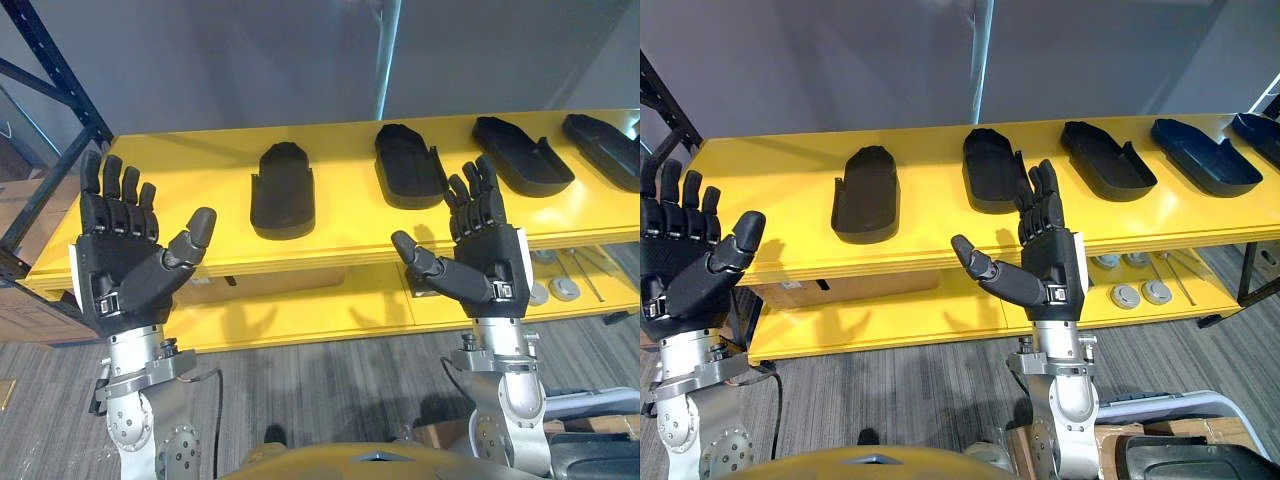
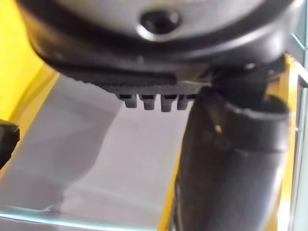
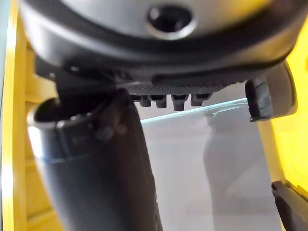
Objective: Walk over and take three plastic housings, then place them on the shelf
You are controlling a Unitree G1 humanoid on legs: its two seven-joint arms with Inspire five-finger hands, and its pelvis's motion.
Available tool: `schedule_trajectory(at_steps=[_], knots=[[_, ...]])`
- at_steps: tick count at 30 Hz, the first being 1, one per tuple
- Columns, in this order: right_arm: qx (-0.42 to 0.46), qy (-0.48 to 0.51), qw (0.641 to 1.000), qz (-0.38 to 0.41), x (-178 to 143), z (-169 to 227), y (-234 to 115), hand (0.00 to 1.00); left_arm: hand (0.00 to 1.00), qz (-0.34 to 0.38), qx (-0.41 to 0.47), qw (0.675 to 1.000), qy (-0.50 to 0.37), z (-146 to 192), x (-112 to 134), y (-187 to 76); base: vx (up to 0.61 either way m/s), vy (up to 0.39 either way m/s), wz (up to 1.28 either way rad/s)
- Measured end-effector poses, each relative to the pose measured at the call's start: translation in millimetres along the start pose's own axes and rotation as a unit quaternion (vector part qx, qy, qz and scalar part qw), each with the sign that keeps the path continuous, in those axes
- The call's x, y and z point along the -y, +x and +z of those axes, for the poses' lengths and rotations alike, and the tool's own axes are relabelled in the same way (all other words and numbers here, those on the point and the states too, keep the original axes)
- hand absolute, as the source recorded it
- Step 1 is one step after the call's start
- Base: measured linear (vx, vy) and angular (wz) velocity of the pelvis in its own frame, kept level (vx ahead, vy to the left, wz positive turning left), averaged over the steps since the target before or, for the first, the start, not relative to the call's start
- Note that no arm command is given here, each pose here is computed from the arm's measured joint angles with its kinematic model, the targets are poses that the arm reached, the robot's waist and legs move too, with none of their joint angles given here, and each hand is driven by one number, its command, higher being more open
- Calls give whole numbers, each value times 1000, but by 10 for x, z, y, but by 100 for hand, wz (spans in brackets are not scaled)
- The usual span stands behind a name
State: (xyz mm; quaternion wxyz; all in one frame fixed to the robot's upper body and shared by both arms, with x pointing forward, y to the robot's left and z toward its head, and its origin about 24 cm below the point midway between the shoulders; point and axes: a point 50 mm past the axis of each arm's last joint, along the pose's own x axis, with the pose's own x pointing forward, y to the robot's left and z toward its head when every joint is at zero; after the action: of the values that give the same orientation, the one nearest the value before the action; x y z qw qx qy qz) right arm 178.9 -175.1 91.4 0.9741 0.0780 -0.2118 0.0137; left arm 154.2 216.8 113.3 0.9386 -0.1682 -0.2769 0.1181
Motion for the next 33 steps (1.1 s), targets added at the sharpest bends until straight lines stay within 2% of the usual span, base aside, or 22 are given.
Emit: schedule_trajectory(at_steps=[5, 10, 14, 17, 25, 33], knots=[[-6, -20, 1000, 6, 8, -4, -20, 100, 100, -9, -11, 997, 70, -23, 19, 1, -14, -1, -3], [-17, -31, 999, 24, 39, -9, -13, 100, 100, -19, -72, 961, 266, -213, -70, -31, -15, -2, -4], [-34, -36, 998, 31, 87, -36, -25, 100, 100, 0, -112, 936, 334, -333, -193, -78, -13, 0, -9], [-45, -35, 998, 34, 94, -73, -45, 100, 100, 11, -123, 925, 360, -362, -249, -89, -15, 2, -8], [-71, -35, 996, 46, 98, -144, -85, 100, 100, 23, -147, 919, 364, -512, -321, -34, -21, 6, -11], [-119, -44, 989, 69, 115, -294, -164, 100, 100, 47, -175, 918, 352, -848, -297, 51, -32, 12, -14]])
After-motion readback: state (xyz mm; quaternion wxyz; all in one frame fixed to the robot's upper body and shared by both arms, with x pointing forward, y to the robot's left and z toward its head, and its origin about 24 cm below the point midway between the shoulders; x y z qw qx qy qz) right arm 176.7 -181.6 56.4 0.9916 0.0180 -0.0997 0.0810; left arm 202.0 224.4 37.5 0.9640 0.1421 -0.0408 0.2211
